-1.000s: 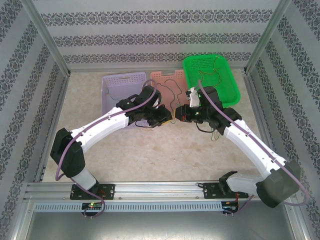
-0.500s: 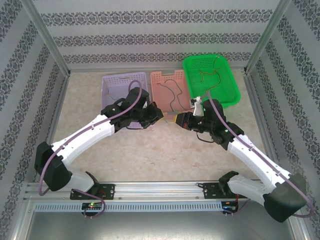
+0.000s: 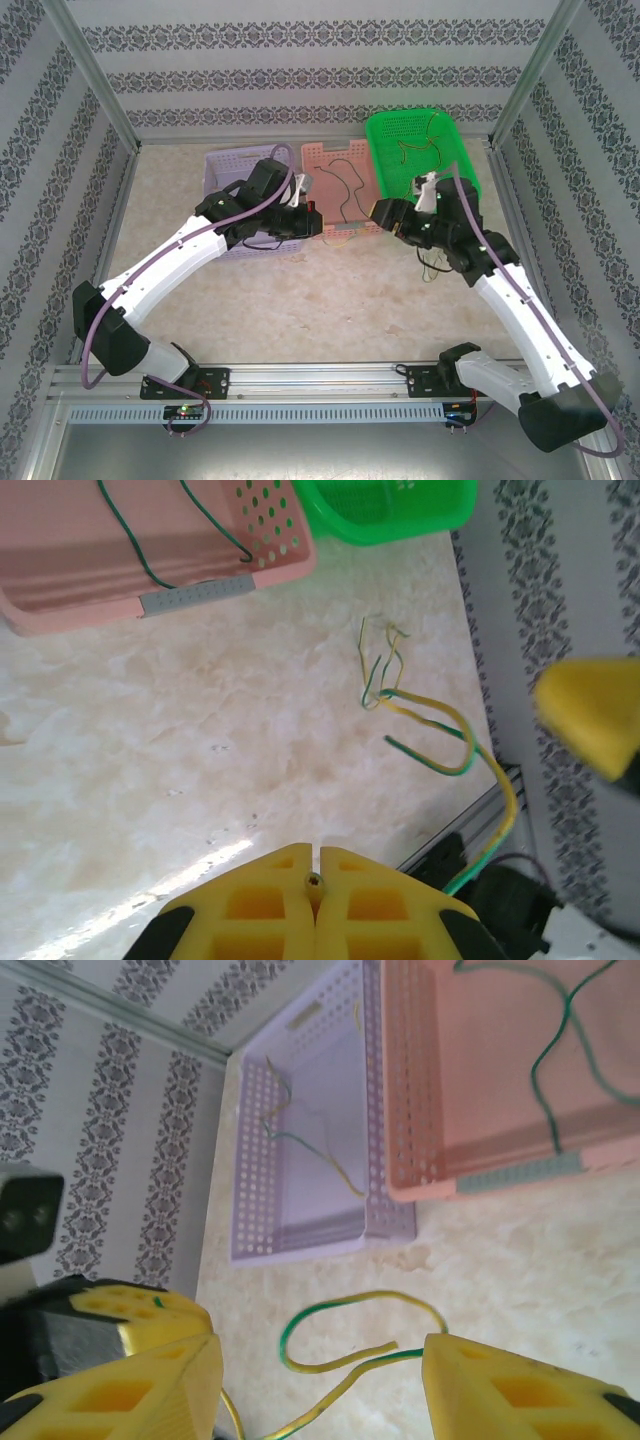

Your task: Untangle the cables

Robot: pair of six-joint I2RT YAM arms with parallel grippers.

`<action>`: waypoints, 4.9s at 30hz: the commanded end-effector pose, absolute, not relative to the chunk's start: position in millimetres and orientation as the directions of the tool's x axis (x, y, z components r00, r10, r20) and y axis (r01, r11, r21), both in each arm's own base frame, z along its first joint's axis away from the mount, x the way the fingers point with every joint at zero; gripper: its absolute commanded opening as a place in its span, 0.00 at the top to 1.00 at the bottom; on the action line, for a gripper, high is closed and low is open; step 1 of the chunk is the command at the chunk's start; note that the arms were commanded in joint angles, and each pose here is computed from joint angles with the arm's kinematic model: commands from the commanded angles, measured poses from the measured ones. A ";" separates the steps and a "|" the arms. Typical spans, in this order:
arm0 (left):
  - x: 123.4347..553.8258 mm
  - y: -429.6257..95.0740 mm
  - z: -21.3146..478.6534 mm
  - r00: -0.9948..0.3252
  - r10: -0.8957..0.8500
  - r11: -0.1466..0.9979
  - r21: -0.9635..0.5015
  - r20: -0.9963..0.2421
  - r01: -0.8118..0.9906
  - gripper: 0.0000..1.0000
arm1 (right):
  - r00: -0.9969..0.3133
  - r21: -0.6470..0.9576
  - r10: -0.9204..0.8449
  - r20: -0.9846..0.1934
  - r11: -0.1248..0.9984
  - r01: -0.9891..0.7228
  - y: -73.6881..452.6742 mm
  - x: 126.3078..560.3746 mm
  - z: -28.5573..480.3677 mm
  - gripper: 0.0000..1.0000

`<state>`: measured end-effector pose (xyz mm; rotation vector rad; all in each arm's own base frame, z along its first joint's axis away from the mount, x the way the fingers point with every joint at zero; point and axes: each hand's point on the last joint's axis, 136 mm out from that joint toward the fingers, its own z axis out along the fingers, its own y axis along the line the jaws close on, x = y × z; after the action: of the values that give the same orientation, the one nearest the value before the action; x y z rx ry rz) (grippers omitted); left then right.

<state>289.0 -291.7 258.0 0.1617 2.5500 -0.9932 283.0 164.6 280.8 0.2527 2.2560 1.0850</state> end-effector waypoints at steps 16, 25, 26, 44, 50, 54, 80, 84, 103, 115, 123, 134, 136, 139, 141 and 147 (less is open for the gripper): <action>251.6 -279.0 252.5 -0.797 0.295 0.684 -0.466 -0.527 0.561 1.00 | -0.889 0.662 0.058 -0.454 0.690 -0.293 183.3 244.7 232.4 0.50; 253.1 -281.1 244.6 -0.767 0.349 0.721 -0.369 -0.538 0.586 1.00 | -0.929 0.661 0.138 -0.344 0.738 -0.136 200.9 234.8 243.7 0.57; 253.6 -280.9 243.0 -0.762 0.360 0.728 -0.348 -0.538 0.590 1.00 | -0.929 0.647 0.145 -0.340 0.753 -0.119 204.6 232.8 243.9 0.57; 253.9 -293.1 243.8 -0.684 0.441 0.753 -0.175 -0.581 0.635 1.00 | -0.939 0.553 0.302 -0.167 0.817 0.164 225.8 230.9 213.9 0.60; 250.8 -298.9 244.3 -0.672 0.451 0.749 -0.161 -0.587 0.643 1.00 | -0.940 0.547 0.307 -0.147 0.817 0.182 228.3 231.9 206.9 0.67; 252.0 -300.0 247.6 -0.666 0.448 0.752 -0.152 -0.596 0.641 1.00 | -0.939 0.548 0.321 -0.121 0.811 0.207 228.5 230.5 200.9 0.78; 229.2 -262.1 206.5 -0.577 0.203 0.917 -0.054 -0.791 0.396 1.00 | -0.415 0.802 0.818 0.399 -0.091 0.591 94.4 332.1 287.3 1.00; 241.5 -229.2 228.8 -0.544 0.121 0.941 -0.078 -0.830 0.329 1.00 | -0.550 0.807 0.723 0.417 -0.016 0.591 111.1 316.2 277.2 1.00; 276.3 -210.5 206.4 -0.699 -0.253 0.852 -0.497 -0.669 0.167 0.58 | -0.791 0.993 0.607 0.073 0.032 0.116 157.5 313.4 379.4 1.00; 303.6 -206.1 377.1 -0.600 -0.798 0.303 -0.901 -0.062 -0.309 0.29 | -0.738 0.813 0.398 -0.544 0.467 -0.347 190.2 297.7 379.6 1.00; 319.1 -264.7 369.1 -0.599 -0.715 0.006 -0.853 0.360 -0.521 0.30 | -0.510 0.496 0.166 -0.844 0.605 -0.623 234.8 295.7 360.6 1.00; 329.5 -287.3 316.6 -0.513 -0.700 -0.069 -0.762 0.497 -0.644 0.33 | -0.507 0.448 0.064 -0.860 0.570 -0.688 262.3 277.6 337.1 1.00; 330.6 -290.0 308.8 -0.508 -0.695 -0.072 -0.752 0.510 -0.656 0.38 | -0.520 0.457 0.052 -0.852 0.558 -0.693 264.1 274.1 333.1 1.00; 333.7 -296.4 304.7 -0.510 -0.673 -0.090 -0.744 0.536 -0.662 0.39 | -0.536 0.460 0.024 -0.844 0.546 -0.700 266.6 268.2 327.0 1.00; 334.1 -298.3 305.3 -0.511 -0.667 -0.092 -0.741 0.542 -0.665 0.38 | -0.535 0.452 0.015 -0.845 0.554 -0.699 265.5 267.3 323.4 1.00; 329.6 -304.0 299.9 -0.495 -0.627 -0.124 -0.705 0.601 -0.698 0.31 | -0.527 0.437 0.001 -0.850 0.560 -0.704 266.2 269.1 316.3 1.00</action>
<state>331.5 -295.0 297.5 -1.5713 2.1377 -1.6934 273.0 262.8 316.6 -0.5213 1.9528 1.0288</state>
